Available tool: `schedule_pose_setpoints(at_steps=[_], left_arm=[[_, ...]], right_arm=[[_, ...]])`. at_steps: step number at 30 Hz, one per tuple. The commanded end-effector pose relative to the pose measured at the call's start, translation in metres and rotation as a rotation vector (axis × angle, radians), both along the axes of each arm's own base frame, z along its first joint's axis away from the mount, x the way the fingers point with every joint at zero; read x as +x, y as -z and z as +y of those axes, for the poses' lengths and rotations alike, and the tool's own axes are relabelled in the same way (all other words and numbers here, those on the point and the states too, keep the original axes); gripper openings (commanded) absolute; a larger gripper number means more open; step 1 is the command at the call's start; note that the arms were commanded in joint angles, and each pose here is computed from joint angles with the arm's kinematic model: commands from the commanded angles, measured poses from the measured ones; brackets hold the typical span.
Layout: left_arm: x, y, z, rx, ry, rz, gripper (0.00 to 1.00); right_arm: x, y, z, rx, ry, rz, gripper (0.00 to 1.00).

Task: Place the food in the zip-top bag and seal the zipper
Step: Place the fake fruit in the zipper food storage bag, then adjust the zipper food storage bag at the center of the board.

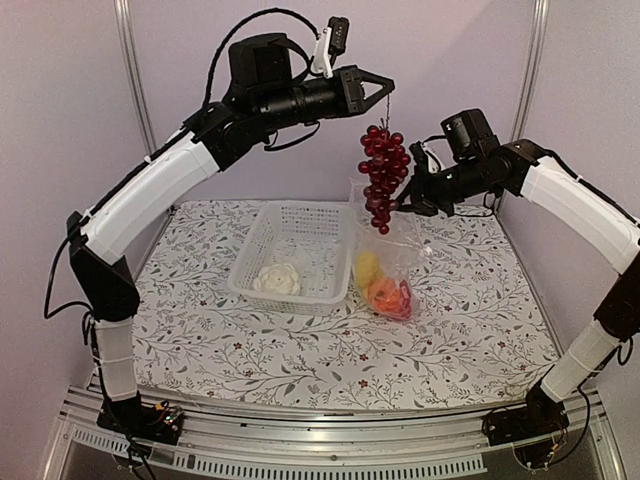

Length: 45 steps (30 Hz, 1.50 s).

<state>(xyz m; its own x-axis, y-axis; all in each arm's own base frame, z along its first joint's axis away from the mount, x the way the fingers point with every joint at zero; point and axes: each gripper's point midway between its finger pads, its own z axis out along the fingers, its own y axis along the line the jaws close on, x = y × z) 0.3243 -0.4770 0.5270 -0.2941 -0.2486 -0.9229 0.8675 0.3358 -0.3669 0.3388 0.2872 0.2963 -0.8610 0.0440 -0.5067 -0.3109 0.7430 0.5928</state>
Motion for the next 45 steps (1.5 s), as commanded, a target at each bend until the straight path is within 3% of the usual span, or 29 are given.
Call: schedule_pose_setpoints(at_steps=[1, 8, 11, 14, 19, 22, 25, 31, 40, 42, 45], left_arm=[[0.003, 0.023, -0.012, 0.039, -0.005, 0.004, 0.0], [0.004, 0.068, -0.01, 0.131, -0.056, 0.053, 0.0], [0.015, 0.102, -0.008, 0.218, -0.104, 0.112, 0.2], [0.021, 0.109, -0.003, 0.267, -0.154, 0.12, 0.43], [0.021, 0.073, 0.021, 0.258, -0.258, 0.019, 0.61], [0.023, 0.076, 0.045, 0.293, -0.352, 0.044, 0.63], [0.019, 0.107, 0.059, 0.38, -0.371, 0.145, 0.58], [-0.012, 0.182, 0.06, 0.48, -0.247, 0.378, 0.56], [-0.012, 0.232, 0.03, 0.61, -0.151, 0.504, 0.57], [-0.006, 0.245, 0.025, 0.654, -0.158, 0.536, 0.52], [0.006, 0.258, 0.024, 0.706, -0.198, 0.568, 0.34]], right_arm=[[-0.008, -0.027, -0.007, 0.016, 0.015, -0.041, 0.0], [-0.009, -0.03, -0.017, -0.015, 0.038, -0.068, 0.0], [-0.01, -0.03, -0.019, -0.017, 0.043, -0.073, 0.0], [-0.009, -0.031, -0.022, -0.023, 0.052, -0.081, 0.0], [-0.008, -0.028, -0.026, -0.029, 0.061, -0.085, 0.0], [-0.006, -0.028, -0.028, -0.029, 0.071, -0.093, 0.0], [-0.006, -0.026, -0.028, -0.019, 0.071, -0.096, 0.0], [-0.003, -0.023, -0.029, -0.027, 0.077, -0.111, 0.0], [-0.001, -0.005, -0.02, -0.032, 0.035, -0.095, 0.0], [0.0, -0.002, -0.017, -0.027, 0.026, -0.089, 0.0], [0.001, -0.002, -0.016, -0.027, 0.028, -0.09, 0.0]])
